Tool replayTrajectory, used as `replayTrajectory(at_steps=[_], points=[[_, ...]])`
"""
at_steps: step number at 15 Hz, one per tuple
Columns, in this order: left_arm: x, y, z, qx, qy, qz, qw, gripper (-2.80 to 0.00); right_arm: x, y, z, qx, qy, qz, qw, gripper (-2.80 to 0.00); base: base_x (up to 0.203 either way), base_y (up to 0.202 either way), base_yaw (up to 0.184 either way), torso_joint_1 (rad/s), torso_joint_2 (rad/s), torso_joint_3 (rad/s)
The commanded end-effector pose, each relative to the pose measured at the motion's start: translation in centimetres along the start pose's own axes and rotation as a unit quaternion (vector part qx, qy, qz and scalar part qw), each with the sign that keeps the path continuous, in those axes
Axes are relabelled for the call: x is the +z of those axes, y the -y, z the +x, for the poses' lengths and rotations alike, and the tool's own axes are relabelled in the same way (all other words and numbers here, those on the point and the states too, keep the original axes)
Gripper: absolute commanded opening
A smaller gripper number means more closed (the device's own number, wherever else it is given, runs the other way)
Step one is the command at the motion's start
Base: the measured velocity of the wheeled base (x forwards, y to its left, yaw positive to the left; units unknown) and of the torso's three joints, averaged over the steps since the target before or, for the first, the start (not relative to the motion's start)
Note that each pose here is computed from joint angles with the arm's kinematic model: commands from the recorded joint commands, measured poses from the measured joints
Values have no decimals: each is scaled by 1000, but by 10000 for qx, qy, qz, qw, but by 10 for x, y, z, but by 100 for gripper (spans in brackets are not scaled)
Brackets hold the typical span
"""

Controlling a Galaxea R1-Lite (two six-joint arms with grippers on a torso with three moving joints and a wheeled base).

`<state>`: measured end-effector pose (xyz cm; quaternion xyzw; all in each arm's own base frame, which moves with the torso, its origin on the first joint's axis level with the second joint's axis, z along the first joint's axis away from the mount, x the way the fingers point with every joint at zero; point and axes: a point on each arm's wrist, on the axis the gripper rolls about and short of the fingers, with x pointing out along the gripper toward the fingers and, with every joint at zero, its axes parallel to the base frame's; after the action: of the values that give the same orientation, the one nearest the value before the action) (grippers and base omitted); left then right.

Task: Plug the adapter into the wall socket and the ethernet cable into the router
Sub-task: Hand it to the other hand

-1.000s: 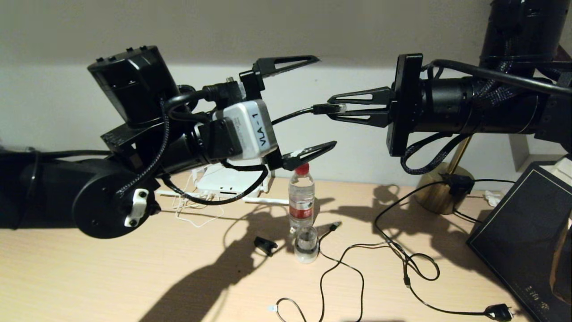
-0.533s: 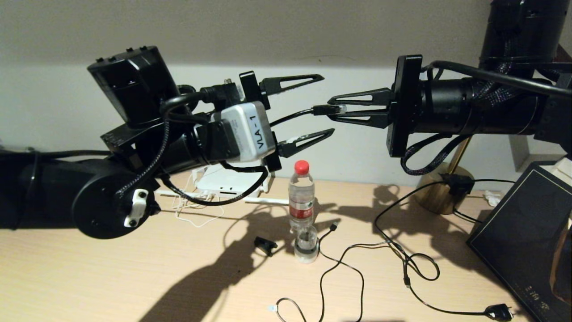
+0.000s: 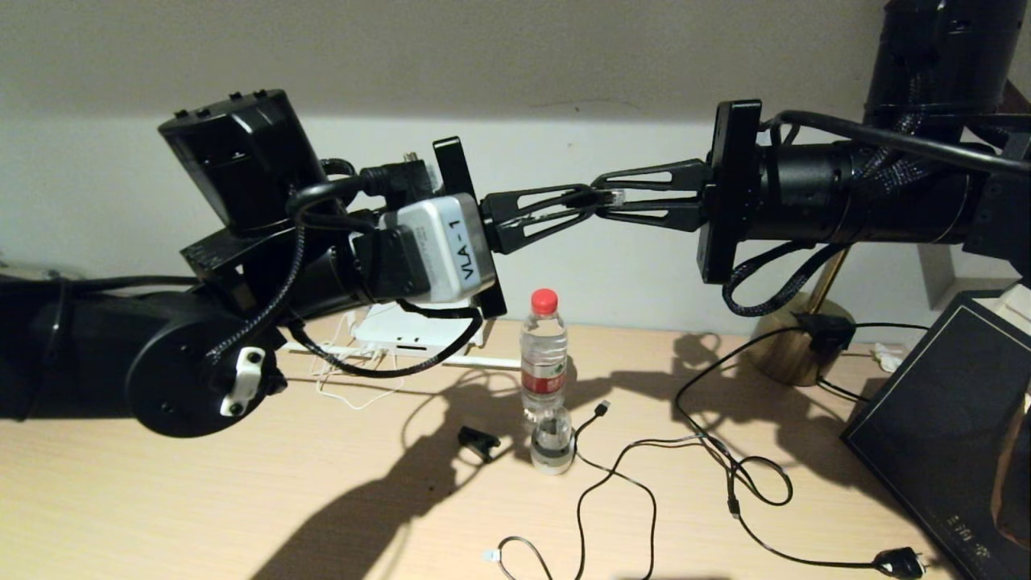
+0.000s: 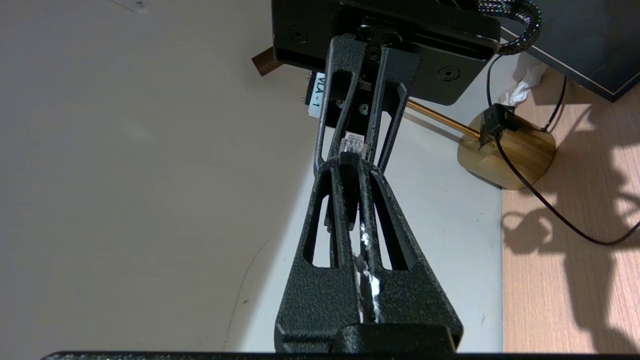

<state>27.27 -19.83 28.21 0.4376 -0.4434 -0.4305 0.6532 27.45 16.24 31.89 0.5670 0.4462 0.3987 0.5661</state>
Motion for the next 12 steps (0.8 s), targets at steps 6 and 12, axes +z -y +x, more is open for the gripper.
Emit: replayTrajectory(at_steps=[6,12], points=[[1,-1,0,18,26,55,10000,-280,0,1,0,-7,-23,43,10000,-280,0,0,0,0,0,0],[1,0,0,9,22,47,10000,-280,0,0,0,3,-22,1,10000,-280,0,0,0,0,0,0]])
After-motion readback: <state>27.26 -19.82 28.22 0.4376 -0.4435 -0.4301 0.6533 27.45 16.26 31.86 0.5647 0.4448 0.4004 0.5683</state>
